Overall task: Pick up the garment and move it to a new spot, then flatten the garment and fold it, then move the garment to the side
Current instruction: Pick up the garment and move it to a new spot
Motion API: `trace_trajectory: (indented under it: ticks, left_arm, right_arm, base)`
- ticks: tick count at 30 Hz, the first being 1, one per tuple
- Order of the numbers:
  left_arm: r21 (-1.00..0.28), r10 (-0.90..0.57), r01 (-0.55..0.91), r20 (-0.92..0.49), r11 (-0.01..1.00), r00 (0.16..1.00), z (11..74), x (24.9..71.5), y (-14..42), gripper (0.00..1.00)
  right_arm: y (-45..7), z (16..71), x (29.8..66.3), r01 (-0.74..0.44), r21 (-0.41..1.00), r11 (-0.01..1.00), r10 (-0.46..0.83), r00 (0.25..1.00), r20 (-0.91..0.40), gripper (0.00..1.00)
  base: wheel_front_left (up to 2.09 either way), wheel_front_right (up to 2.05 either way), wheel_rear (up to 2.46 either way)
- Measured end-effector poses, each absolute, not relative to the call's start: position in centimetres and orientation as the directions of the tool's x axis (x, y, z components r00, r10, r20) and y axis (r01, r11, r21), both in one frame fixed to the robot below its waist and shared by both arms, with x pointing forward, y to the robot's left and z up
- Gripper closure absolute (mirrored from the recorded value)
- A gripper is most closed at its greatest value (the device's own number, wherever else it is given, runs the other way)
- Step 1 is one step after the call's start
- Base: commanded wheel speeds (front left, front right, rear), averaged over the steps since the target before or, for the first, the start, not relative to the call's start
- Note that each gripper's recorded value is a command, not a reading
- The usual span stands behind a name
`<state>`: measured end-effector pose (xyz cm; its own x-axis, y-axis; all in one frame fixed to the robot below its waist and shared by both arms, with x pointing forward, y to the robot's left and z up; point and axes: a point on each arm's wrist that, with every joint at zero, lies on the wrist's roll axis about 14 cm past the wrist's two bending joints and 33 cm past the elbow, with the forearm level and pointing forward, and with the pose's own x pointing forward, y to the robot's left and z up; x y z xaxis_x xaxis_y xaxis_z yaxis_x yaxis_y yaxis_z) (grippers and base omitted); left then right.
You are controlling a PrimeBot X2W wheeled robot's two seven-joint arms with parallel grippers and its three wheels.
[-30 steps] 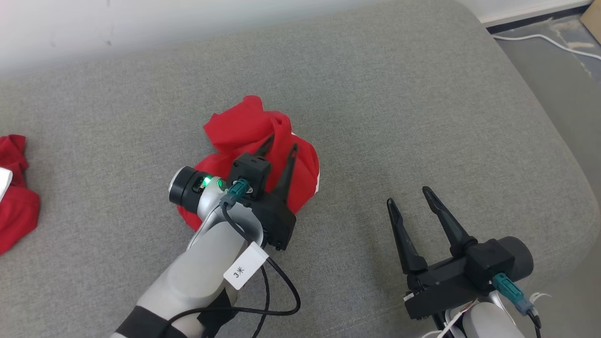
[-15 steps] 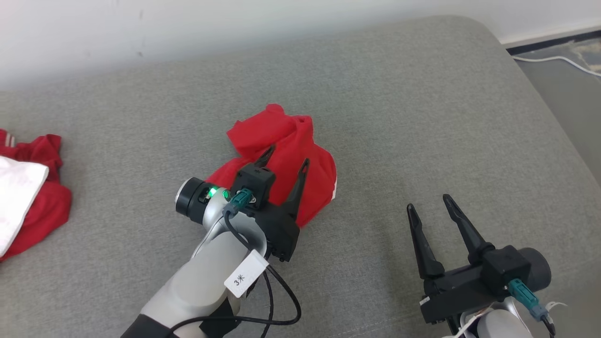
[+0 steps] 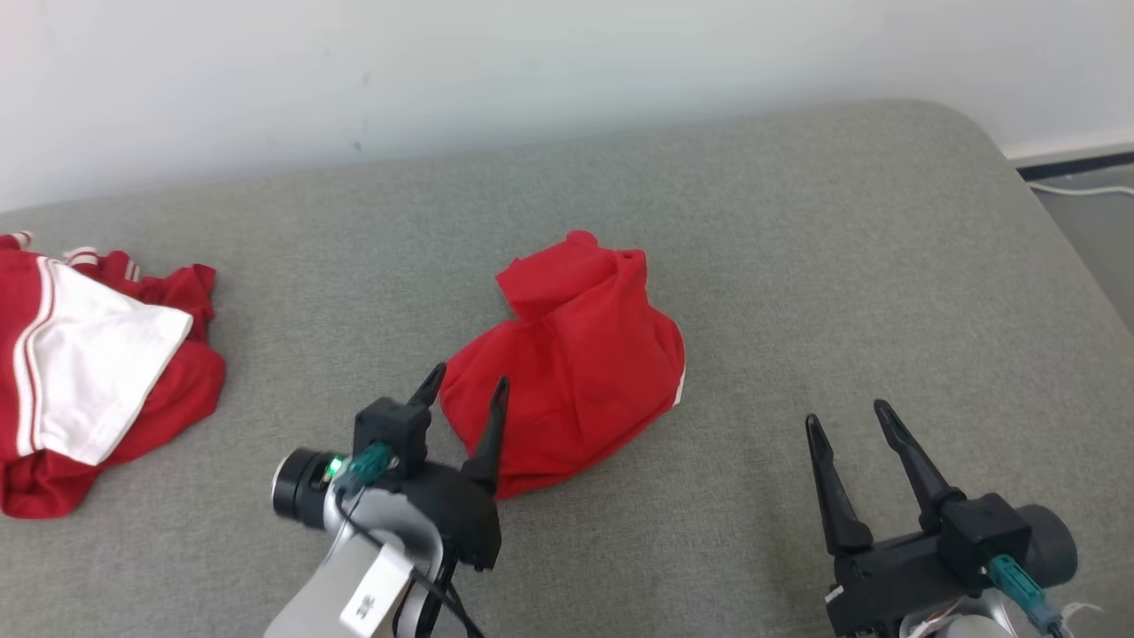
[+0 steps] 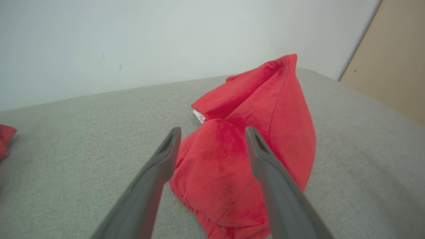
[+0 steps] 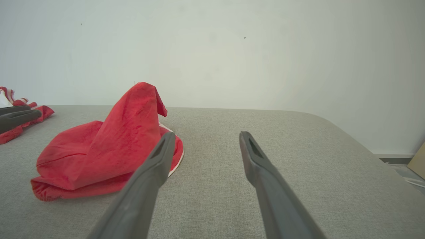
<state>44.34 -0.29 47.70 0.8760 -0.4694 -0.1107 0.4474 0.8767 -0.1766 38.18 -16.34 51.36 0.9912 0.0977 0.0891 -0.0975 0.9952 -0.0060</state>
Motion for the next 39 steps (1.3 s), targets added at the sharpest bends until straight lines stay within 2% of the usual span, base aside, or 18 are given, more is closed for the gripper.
trace_trajectory:
  ticks: [17,25,39]
  left_arm:
    - [-0.243,-0.254,0.232,-0.065,0.942,0.965,47.8,38.6,8.6,0.0]
    - [-0.232,-0.158,0.141,-0.057,0.962,0.986,47.5,36.6,11.9,0.0]
    - [-0.21,-0.089,0.085,-0.01,0.974,0.996,48.6,35.0,13.4,0.0]
  right_arm:
    - [-15.4,53.8,36.5,-0.116,-0.007,0.993,0.116,0.979,0.167,0.0]
    - [-16.1,52.9,35.4,-0.086,0.001,0.996,0.085,0.986,0.143,0.0]
    - [-16.8,52.8,34.9,-0.062,0.004,0.998,0.061,0.988,0.142,0.0]
  base:
    - [0.0,0.0,0.0]
    - [0.0,0.0,0.0]
    - [0.0,0.0,0.0]
